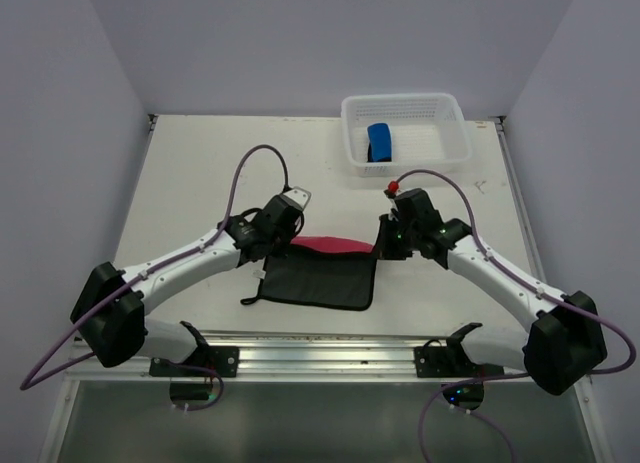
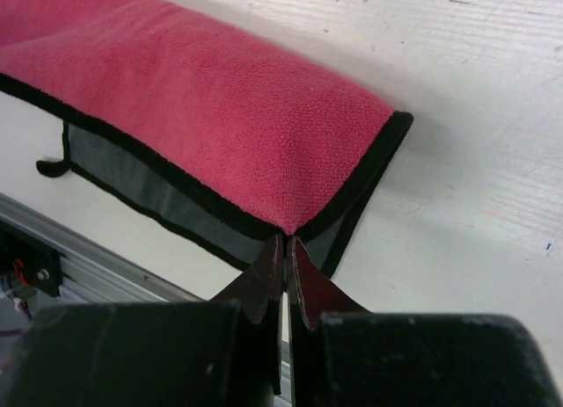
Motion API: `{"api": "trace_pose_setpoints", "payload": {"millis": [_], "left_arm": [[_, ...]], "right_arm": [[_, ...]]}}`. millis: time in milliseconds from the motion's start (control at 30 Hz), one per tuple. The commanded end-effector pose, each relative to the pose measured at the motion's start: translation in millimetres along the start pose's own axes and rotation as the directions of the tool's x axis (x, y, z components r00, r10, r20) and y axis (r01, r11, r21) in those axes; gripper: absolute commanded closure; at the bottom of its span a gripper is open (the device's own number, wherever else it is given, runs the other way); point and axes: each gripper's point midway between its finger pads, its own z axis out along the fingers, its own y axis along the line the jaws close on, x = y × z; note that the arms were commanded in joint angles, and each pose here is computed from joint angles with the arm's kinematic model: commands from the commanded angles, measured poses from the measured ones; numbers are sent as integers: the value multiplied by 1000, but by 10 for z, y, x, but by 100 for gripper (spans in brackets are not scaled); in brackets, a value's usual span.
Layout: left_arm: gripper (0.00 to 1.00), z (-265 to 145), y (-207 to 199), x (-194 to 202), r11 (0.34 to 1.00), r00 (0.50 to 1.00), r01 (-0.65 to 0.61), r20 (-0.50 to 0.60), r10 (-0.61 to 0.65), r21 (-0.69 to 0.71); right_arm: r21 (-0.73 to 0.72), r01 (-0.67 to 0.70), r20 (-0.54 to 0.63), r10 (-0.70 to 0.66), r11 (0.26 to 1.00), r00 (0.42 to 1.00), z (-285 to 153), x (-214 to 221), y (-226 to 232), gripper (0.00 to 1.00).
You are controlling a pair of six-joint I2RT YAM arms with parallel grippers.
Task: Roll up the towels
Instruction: Fold the towel
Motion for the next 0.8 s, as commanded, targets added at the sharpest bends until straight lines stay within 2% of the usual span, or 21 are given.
{"api": "trace_pose_setpoints", "payload": {"millis": [0, 200, 767], "left_arm": [[100, -90, -108, -73, 995, 997, 65, 47, -69, 76], [100, -172, -67, -23, 994, 994, 106, 33, -107, 40], [100, -376, -236, 296, 972, 978, 207, -23, -205, 110]], "right_arm": [[-98, 75, -9, -76, 992, 997, -99, 98, 180, 100], [-85, 129, -52, -133, 988, 990, -98, 291, 212, 100], [-45, 164, -112, -168, 985, 979, -86, 631, 26, 100]]}}
